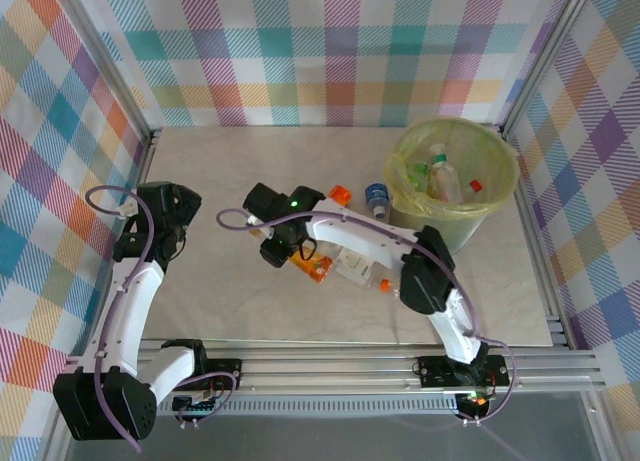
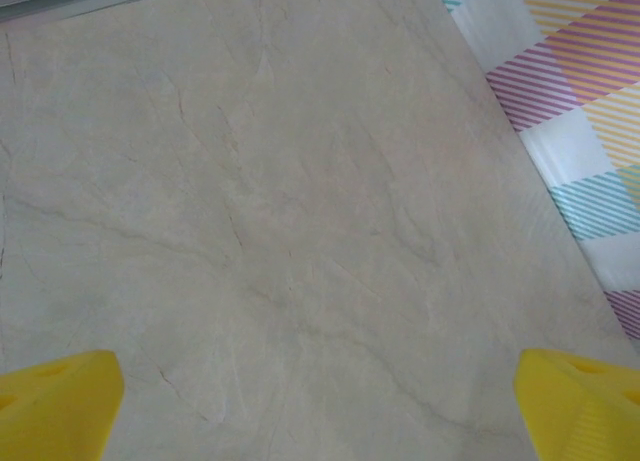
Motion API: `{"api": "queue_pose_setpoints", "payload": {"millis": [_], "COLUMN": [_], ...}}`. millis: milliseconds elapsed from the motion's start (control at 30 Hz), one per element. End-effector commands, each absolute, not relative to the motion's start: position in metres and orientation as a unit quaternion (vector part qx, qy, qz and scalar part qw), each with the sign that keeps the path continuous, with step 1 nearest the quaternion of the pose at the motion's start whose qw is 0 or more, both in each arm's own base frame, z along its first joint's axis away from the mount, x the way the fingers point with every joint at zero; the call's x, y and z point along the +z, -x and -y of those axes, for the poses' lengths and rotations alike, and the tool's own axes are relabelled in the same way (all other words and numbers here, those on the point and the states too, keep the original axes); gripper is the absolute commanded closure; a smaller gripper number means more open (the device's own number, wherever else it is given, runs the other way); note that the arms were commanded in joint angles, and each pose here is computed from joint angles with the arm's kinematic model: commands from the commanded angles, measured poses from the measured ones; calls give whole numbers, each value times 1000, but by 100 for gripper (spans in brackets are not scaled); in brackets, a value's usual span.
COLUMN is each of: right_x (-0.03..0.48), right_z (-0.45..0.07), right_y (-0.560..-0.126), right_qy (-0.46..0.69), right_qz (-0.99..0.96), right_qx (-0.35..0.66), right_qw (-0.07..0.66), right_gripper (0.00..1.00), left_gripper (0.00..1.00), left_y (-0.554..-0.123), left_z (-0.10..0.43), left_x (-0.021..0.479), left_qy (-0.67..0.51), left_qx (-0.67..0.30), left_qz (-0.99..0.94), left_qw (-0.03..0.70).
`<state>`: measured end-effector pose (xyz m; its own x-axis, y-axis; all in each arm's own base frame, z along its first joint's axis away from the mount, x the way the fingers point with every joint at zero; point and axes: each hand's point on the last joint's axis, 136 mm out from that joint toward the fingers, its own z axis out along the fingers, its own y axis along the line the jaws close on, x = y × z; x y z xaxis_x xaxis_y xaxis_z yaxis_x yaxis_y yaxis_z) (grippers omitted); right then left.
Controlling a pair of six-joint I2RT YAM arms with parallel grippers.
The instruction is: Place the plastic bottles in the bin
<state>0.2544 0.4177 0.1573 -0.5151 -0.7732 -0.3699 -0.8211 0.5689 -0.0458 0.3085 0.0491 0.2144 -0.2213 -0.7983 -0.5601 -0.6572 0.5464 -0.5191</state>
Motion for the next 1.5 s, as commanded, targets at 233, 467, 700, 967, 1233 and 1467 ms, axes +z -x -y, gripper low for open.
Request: {"api": "queue_pose_setpoints", "payload": {"millis": [233,467,700,967,1233,1467], "right_x": [318,386,413,410,377,335], "right_z": [-348,-259,-165,-88,-78,-72], "right_y": [-281,-312,-336,-361,-395,-413], "right_qy": [365,253,140,31,1,-26], "right_qz": [-855,-853,-860,-869,-890,-915], "right_qx": [68,67,56,3,11,14], "right_qw": [363,451,488,494,455,403], "right_gripper": [50,50,51,50,50,49], "left_gripper": [0,0,0,0,0,0], "left_y": [-305,-312,-316,-319,-322,-323], "left_z": [-52,-47,-43,-39,-33,-31], "left_x": [214,216,215,211,209,209], "left_qy": [479,473,470,466,463,461], "left_qx": [-91,-109,-118,-128,-145,-150], "left_qz": [-768,-771,-774,-778,-779,-781], "left_qw": [414,412,408,401,397,394]}}
